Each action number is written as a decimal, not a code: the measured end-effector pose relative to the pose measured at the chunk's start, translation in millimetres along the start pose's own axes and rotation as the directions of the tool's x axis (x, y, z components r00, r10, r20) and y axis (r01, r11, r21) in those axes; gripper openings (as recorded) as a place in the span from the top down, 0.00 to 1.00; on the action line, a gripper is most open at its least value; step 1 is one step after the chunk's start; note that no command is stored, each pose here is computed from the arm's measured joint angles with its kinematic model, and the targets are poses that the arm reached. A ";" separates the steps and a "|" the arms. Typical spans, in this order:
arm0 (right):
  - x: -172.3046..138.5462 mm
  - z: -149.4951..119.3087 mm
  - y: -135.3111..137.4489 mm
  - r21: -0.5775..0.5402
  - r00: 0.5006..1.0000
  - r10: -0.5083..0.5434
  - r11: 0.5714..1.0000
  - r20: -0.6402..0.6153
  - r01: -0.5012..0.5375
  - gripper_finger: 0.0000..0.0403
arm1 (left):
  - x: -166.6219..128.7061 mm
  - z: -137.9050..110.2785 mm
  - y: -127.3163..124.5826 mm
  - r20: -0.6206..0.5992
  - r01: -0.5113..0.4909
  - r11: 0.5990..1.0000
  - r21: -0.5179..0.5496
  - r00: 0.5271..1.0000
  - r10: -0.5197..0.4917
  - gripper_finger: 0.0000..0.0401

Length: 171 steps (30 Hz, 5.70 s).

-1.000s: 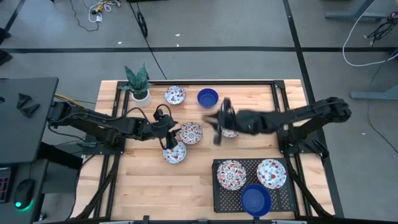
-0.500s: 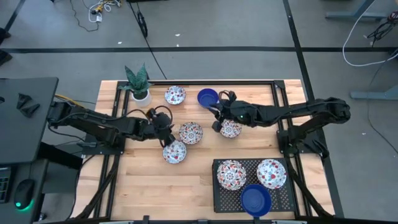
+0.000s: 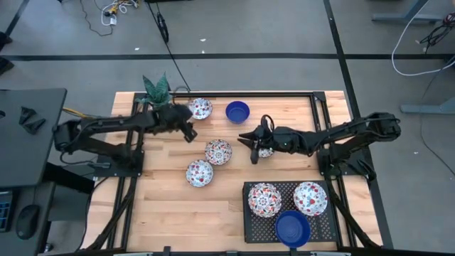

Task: Pick & Place Mini bowls
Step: Stack the top white patterned bowl on top of the white patterned bowl on the shelf

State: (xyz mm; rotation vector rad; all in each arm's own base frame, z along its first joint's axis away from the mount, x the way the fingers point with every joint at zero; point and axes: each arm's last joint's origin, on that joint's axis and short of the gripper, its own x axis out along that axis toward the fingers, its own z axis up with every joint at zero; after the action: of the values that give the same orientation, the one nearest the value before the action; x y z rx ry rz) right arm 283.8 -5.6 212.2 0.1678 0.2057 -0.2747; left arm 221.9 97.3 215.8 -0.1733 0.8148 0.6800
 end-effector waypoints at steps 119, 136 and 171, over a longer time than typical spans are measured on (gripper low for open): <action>4.7 49.5 49.7 -0.613 0.852 0.252 0.605 -0.459 -0.509 0.89 | -53.0 66.5 -168.5 -0.060 0.362 0.449 0.817 0.828 -0.557 0.95; 4.0 45.5 47.4 -0.619 0.878 0.119 0.666 -0.464 -0.417 1.00 | -57.1 76.1 -171.0 0.035 0.324 0.492 0.808 0.807 -0.589 0.70; -234.3 104.4 183.1 -0.205 0.706 0.090 0.925 -0.702 -0.321 1.00 | -67.5 85.7 -142.2 0.018 0.266 0.749 0.607 0.937 -0.348 0.56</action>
State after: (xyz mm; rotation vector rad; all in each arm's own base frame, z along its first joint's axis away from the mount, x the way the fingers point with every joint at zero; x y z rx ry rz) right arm 133.9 207.0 390.3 -0.0368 0.9672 0.0692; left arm 329.6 -12.7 307.6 0.3095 0.8143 0.0914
